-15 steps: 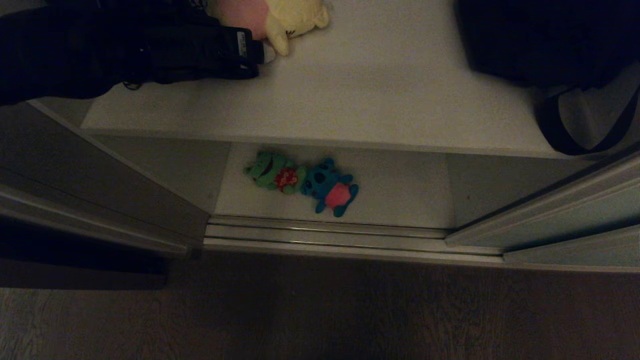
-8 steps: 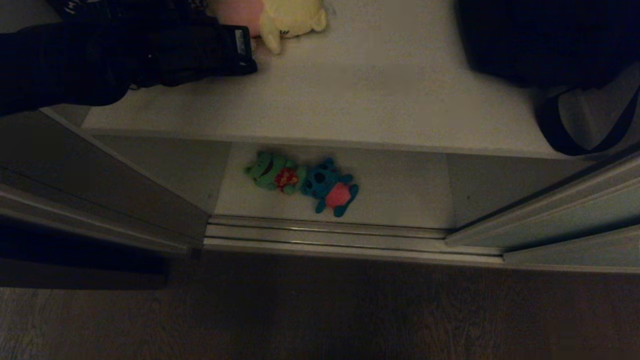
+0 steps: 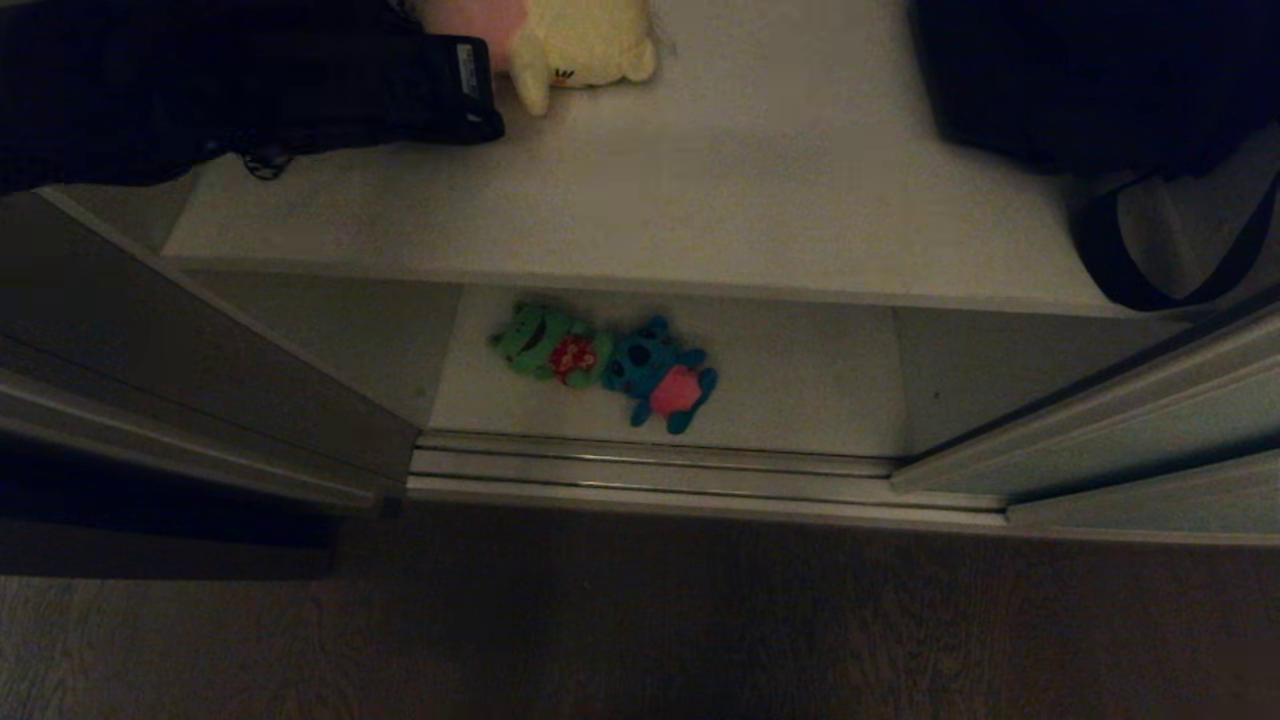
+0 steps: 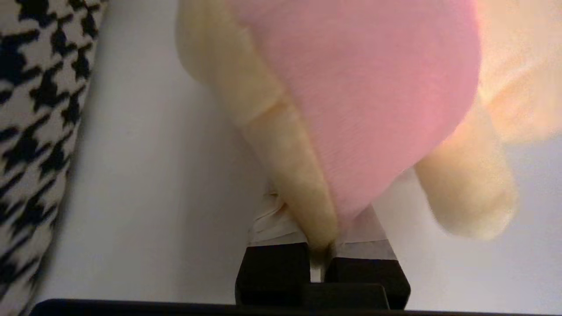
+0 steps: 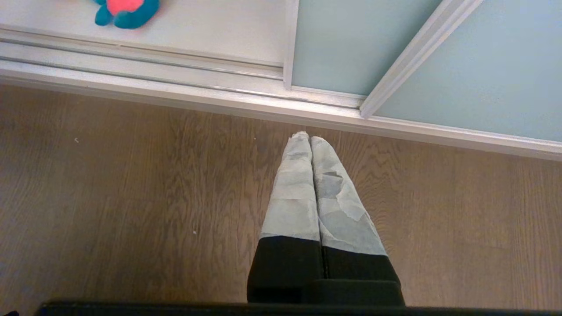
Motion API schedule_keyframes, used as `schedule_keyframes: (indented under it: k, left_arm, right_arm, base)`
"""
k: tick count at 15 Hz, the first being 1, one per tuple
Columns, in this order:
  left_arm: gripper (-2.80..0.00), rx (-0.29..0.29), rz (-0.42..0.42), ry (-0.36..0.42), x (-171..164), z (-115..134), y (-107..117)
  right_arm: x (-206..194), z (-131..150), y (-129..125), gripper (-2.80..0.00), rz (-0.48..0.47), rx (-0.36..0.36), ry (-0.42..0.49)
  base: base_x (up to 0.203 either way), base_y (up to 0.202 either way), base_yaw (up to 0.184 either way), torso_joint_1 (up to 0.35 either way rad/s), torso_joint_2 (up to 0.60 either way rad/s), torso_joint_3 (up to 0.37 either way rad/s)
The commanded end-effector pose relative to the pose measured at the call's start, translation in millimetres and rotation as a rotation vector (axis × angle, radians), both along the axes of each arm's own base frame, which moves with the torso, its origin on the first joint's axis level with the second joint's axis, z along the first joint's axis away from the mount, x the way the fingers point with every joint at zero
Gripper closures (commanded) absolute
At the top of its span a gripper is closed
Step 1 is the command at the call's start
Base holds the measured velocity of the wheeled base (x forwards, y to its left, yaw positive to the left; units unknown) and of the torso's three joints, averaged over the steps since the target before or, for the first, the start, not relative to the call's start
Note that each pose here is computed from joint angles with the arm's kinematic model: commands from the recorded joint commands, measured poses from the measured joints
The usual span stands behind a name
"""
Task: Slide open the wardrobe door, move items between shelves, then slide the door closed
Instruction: Place the pink doll on the lower shelf
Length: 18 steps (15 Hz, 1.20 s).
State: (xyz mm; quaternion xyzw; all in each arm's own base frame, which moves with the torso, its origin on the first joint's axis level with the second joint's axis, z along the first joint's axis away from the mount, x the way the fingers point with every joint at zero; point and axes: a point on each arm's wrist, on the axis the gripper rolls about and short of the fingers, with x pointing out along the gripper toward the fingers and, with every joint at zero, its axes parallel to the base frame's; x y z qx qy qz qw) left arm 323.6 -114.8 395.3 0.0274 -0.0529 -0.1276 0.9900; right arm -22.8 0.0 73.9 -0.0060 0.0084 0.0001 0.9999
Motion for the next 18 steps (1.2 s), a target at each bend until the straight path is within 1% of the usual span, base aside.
schedule_keyframes:
  k: [1, 2, 3, 6, 9, 12, 16, 18]
  left_arm:
    - [0.00, 0.013, -0.043, 0.032, -31.2, 14.5, 6.6]
    - [0.00, 0.020, -0.064, 0.050, -41.4, 17.8, 9.3]
    - [0.00, 0.020, -0.071, 0.050, -48.7, 21.3, 11.3]
    - [0.00, 0.007, -0.077, 0.023, -63.3, 30.5, 13.7]
    - [0.00, -0.009, -0.073, 0.011, -71.0, 35.3, 16.2]
    - [0.00, -0.020, -0.075, 0.025, -76.8, 36.1, 18.1]
    - [0.00, -0.022, -0.070, 0.024, -83.2, 38.3, 18.4]
    - [0.00, -0.018, -0.064, 0.042, -84.6, 36.9, 19.1]
  right_arm:
    - [0.0, -0.1, 0.0, 0.00, 0.000, 0.000, 0.000]
    - [-0.1, 0.2, 0.0, 0.00, 0.000, 0.000, -0.001]
    - [-0.1, 0.3, 0.0, 0.00, 0.000, 0.000, -0.001]
    - [0.0, -0.1, 0.0, 0.00, 0.000, 0.000, 0.000]
    - [0.0, 0.0, 0.0, 0.00, 0.000, -0.001, 0.000]
    - [0.0, -0.1, 0.0, 0.00, 0.000, -0.002, 0.000]
    - [-0.1, 0.3, 0.0, 0.00, 0.000, 0.000, -0.001]
    - [-0.1, 0.1, 0.0, 0.00, 0.000, 0.000, -0.001]
  base:
    - [0.000, 0.000, 0.000, 0.000, 0.00, 0.000]
    - [0.000, 0.000, 0.000, 0.000, 0.00, 0.000]
    - [0.000, 0.000, 0.000, 0.000, 0.00, 0.000]
    - [0.000, 0.000, 0.000, 0.000, 0.00, 0.000]
    - [0.000, 0.000, 0.000, 0.000, 0.00, 0.000]
    - [0.000, 0.000, 0.000, 0.000, 0.00, 0.000]
    - [0.000, 0.000, 0.000, 0.000, 0.00, 0.000]
    - [0.000, 0.000, 0.000, 0.000, 0.00, 0.000]
